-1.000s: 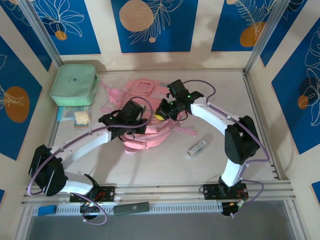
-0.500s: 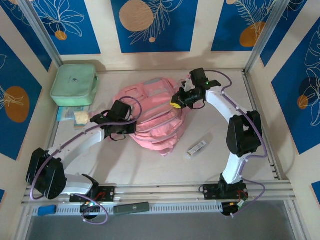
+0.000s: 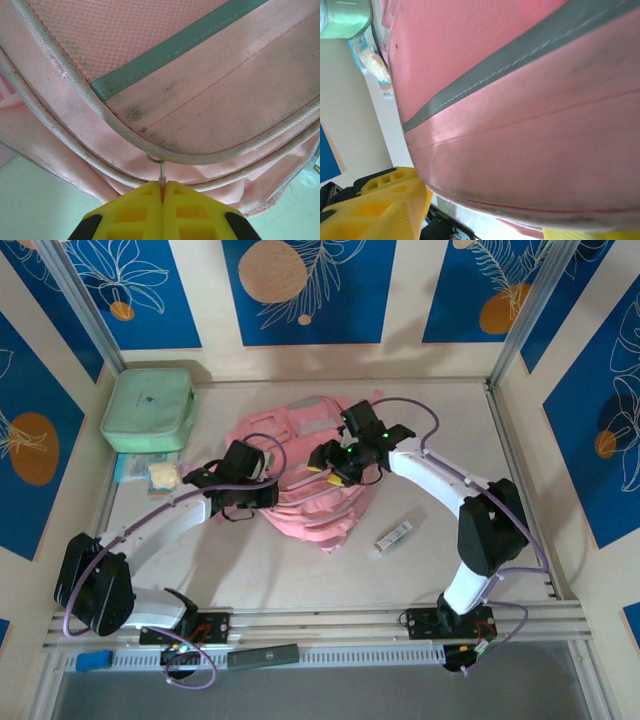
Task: Pack the student bag
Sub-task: Unzip the student bag at the center of the table.
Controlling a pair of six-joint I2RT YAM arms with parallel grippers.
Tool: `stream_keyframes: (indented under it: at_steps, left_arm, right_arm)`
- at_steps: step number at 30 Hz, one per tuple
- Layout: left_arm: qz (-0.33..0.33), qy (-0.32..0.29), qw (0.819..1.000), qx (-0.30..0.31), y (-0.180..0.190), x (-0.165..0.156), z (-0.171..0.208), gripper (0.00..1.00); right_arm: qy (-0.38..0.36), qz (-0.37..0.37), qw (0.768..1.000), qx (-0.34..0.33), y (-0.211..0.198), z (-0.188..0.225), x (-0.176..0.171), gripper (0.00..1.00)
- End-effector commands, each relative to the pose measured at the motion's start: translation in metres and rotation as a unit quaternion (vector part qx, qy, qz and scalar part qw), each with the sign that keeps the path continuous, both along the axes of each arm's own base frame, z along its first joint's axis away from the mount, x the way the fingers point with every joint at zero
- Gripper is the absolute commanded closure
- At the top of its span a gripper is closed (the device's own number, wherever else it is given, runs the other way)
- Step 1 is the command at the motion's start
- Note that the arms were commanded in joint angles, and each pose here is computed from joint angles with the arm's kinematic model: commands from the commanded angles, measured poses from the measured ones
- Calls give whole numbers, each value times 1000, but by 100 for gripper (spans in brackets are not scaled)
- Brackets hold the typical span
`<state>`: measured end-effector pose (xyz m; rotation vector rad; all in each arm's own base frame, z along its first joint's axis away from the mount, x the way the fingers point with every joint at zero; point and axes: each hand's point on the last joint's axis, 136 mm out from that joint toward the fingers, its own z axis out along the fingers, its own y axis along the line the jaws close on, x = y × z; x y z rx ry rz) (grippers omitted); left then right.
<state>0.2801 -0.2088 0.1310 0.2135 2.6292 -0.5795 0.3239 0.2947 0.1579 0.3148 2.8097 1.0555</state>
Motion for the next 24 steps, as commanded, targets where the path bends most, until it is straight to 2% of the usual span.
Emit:
stream_keyframes:
  at_steps: [1, 3, 8, 11, 16, 20, 24]
  left_arm:
    - [-14, -1, 1000, -18, -7, -8, 8, 100]
    - [-10, -3, 1000, -8, -3, -9, 8, 100]
    - [2, -12, 1000, 20, 11, -11, 6, 100]
    - [10, -17, 998, 55, 23, -8, 3, 100]
    - [36, -16, 993, 113, 53, 12, -6, 100]
    - [63, 0, 991, 118, 66, 33, -11, 100]
    - [67, 3, 992, 104, 62, 45, -14, 100]
  right_arm:
    - [-10, -28, 1000, -2, -3, -4, 21, 50]
    - [-22, -24, 999, -9, -8, -4, 30, 56]
    - [-41, -33, 998, -20, -27, -3, 47, 85]
    - [-43, -40, 998, -13, -37, -1, 55, 97]
    - [-63, -45, 997, -8, -49, 8, 70, 100]
    - [-62, -45, 997, 5, -49, 10, 79, 100]
    - [-72, -26, 997, 3, -41, 9, 87, 100]
